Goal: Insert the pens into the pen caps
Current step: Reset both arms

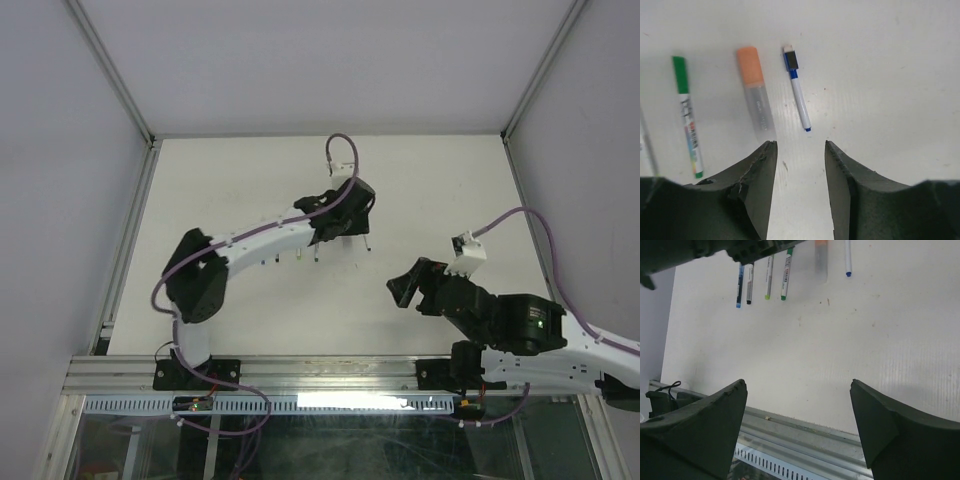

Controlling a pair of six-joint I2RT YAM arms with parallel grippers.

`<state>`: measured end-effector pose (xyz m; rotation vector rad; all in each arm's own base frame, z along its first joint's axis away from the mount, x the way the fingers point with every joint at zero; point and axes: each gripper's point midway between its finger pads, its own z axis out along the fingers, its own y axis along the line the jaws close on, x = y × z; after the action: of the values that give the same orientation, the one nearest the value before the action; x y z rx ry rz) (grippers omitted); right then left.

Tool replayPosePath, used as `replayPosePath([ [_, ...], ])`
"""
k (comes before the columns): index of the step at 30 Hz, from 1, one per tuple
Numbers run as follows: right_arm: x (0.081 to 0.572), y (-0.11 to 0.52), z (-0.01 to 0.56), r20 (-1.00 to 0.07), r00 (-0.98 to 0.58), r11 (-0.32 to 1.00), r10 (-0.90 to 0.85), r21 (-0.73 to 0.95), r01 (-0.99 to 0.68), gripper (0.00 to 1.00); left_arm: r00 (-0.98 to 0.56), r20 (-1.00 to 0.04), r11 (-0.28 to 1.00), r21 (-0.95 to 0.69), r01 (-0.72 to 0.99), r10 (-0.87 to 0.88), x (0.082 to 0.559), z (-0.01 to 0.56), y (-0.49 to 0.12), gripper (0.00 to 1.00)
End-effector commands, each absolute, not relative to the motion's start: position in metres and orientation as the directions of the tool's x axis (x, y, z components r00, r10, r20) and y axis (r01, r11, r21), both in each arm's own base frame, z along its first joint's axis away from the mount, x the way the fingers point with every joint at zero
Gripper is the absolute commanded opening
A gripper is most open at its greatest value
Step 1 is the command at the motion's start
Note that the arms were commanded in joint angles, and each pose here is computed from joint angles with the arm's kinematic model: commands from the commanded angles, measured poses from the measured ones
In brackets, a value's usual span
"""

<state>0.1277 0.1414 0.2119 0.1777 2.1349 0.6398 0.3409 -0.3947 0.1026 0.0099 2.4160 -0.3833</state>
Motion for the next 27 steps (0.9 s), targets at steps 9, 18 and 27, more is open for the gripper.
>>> replayPosePath([
  [9,0.168,0.185,0.278,-0.849,-0.497,0.891,0.178,0.354,-0.285,1.00,-0.417,-0.859,0.860,-0.431,0.273,-0.298,0.268,0.303,-0.263,0.70],
  [18,0.211,0.183,0.277,-0.852,-0.477,0.845,0.218,0.409,-0.345,1.00,-0.387,-0.859,0.872,-0.439,0.219,-0.335,0.207,0.301,-0.165,0.99],
  [27,0.214,0.136,0.285,-0.937,-0.266,0.904,0.226,0.303,-0.302,1.00,-0.353,-0.884,0.909,-0.383,0.167,-0.307,0.182,0.292,-0.109,0.99],
])
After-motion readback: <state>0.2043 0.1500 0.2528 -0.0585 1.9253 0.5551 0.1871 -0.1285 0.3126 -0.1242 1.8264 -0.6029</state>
